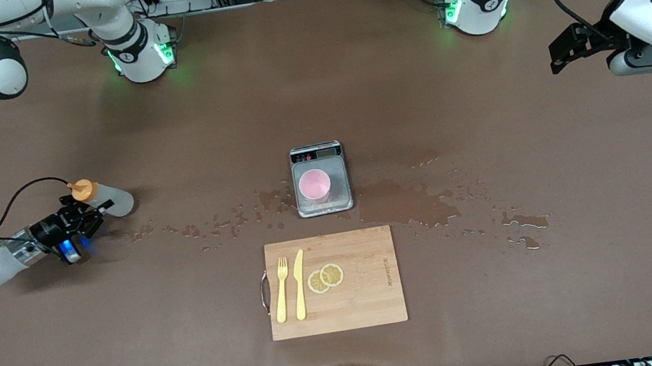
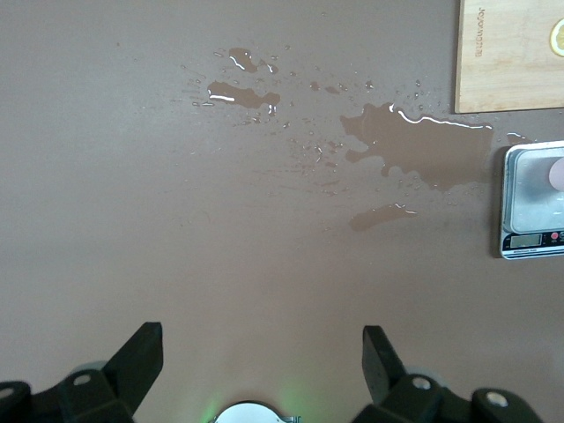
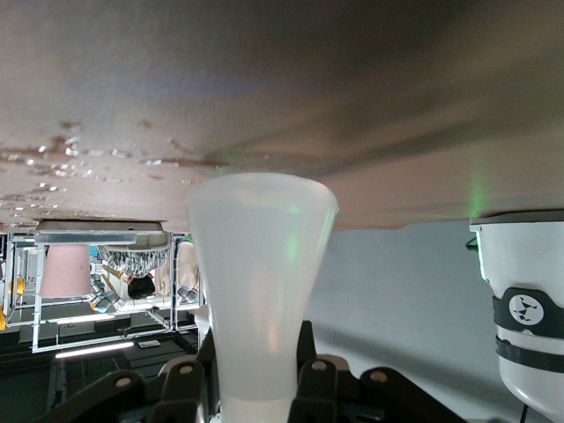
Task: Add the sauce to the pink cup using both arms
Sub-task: 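Carry the bottle back beside the scale with the right gripper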
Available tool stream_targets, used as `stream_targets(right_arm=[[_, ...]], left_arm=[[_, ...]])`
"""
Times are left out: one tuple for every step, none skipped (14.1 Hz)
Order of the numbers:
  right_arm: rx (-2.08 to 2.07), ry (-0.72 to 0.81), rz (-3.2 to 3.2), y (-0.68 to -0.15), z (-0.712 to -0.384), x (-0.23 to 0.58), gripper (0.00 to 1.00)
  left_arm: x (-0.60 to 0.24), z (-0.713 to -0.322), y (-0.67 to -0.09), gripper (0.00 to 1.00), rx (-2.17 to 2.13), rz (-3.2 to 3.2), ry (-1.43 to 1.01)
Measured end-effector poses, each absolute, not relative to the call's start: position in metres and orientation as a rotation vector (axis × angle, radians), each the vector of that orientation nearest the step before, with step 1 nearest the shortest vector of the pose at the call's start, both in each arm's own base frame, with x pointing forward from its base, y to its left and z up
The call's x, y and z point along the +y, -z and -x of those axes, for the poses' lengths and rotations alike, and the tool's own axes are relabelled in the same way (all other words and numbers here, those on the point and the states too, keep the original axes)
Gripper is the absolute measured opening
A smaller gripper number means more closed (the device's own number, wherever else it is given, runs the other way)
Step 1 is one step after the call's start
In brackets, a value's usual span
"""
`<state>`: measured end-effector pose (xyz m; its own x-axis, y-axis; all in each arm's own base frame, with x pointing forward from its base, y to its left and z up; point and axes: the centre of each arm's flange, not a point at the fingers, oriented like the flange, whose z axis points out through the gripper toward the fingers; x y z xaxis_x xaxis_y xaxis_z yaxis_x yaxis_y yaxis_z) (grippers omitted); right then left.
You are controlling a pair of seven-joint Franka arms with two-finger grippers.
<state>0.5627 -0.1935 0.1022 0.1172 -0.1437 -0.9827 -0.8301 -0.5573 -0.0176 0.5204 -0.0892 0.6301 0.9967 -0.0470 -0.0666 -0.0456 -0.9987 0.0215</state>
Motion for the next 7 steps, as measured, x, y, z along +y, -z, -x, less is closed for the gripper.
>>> stream_targets(right_arm=[[0.946, -1.484, 1.802, -0.0986, -0.5617, -0.1913, 0.35], [0.942, -1.486, 1.802, -0.0986, -0.5621, -0.1893, 0.35], [0.939, -1.487, 1.805, -0.0987, -0.5631, -0.1869, 0.35], [0.935, -1.489, 1.808, -0.0989, -0.5640, -0.1845, 0.41], [0.932, -1.489, 1.811, -0.0989, -0.5649, -0.1826, 0.49], [0.933, -1.485, 1.816, -0.0989, -0.5661, -0.1815, 0.61], [0.937, -1.476, 1.826, -0.0997, -0.5680, -0.1817, 0.70]], left_arm=[[-0.0876, -0.5207, -0.6300, 1.00, -0.068, -3.119, 0.105], [-0.0865, -0.5210, -0.6298, 1.00, -0.065, -3.119, 0.105], [-0.0858, -0.5212, -0.6296, 1.00, -0.066, -3.119, 0.106], [-0.0853, -0.5214, -0.6295, 1.00, -0.072, -3.119, 0.106], [-0.0850, -0.5215, -0.6294, 1.00, -0.078, -3.118, 0.106], [-0.0849, -0.5215, -0.6294, 1.00, -0.082, -3.118, 0.106], [-0.0849, -0.5216, -0.6294, 1.00, -0.084, -3.118, 0.106]])
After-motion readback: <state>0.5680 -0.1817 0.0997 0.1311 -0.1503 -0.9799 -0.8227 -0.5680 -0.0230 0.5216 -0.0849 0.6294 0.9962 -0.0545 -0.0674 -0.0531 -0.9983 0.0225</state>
